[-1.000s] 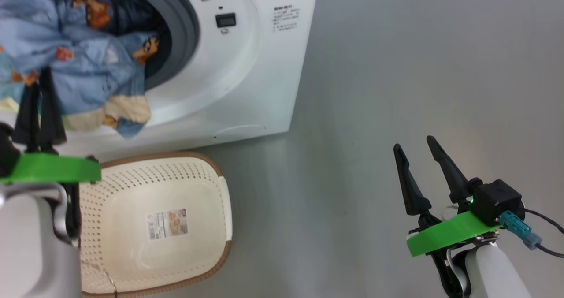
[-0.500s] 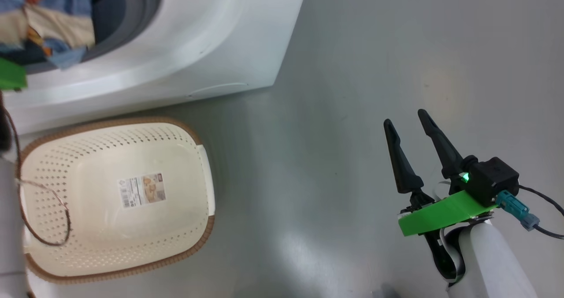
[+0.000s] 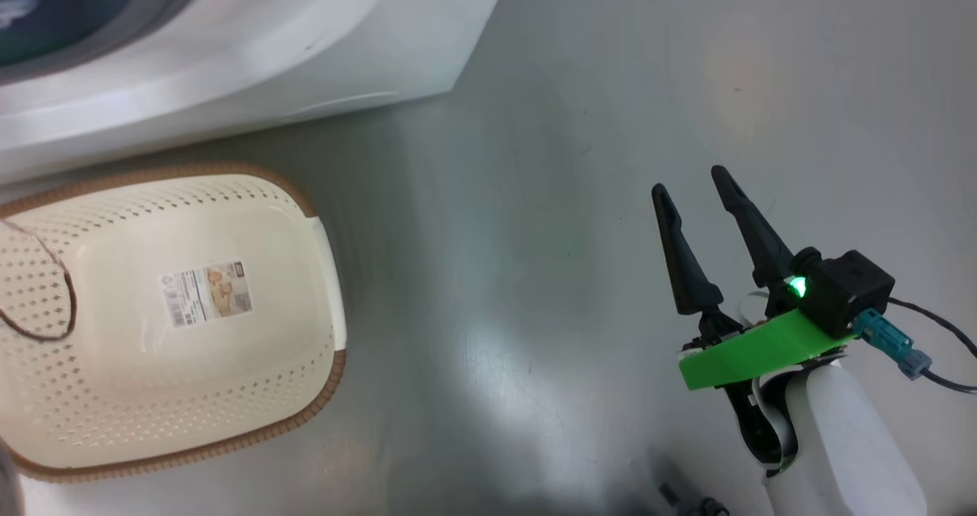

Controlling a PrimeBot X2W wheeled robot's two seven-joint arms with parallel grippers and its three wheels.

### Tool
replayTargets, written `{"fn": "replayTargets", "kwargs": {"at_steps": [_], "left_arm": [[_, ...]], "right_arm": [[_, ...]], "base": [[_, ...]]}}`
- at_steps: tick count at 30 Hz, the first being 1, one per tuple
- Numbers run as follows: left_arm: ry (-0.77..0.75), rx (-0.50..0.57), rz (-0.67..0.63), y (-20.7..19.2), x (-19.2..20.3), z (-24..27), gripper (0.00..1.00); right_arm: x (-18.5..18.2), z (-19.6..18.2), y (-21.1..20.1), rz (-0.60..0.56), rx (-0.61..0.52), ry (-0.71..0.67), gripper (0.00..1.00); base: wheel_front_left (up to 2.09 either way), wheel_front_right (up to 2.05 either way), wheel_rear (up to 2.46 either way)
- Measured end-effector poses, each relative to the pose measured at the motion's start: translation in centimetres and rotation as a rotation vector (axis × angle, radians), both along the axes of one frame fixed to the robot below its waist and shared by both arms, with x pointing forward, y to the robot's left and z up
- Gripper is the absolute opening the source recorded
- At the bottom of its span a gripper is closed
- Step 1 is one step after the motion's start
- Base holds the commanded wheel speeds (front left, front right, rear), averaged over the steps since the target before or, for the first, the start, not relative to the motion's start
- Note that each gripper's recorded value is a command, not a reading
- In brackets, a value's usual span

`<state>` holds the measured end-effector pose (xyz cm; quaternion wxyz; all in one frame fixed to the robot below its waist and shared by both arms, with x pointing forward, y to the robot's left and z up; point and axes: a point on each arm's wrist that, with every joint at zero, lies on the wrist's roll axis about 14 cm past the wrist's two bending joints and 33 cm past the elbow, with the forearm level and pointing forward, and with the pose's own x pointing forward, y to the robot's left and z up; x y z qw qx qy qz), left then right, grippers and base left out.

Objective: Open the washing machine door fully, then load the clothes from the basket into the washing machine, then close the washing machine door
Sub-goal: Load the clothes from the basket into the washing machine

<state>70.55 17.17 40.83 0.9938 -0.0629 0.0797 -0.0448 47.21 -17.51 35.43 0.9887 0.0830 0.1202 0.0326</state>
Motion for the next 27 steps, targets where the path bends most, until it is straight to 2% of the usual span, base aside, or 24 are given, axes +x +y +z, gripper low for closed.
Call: {"fn": "replayTargets", "kwargs": {"at_steps": [7, 14, 22, 27], "left_arm": [[0.039, -0.008, -0.007, 0.1, 2.3, -1.5, 0.0], [-0.14, 0.003, -0.042, -1.3, 4.0, 0.3, 0.0], [-0.36, 0.044, -0.065, -1.6, 5.1, 5.6, 0.0], [-0.361, 0.043, -0.051, -1.2, 4.6, 5.4, 0.0]], "right_arm": [[-0.1, -2.1, -0.1, -0.002, 0.002, 0.048, 1.0], [-0.4, -3.9, -0.2, -0.001, 0.0, 0.086, 1.0], [-0.1, -4.4, 0.0, 0.006, -0.001, 0.091, 1.0], [-0.1, -4.1, -0.1, 0.004, -0.003, 0.085, 1.0]], "base": [[0.0, 0.0, 0.0], [0.0, 0.0, 0.0], [0.0, 0.0, 0.0], [0.0, 0.0, 0.0]]}}
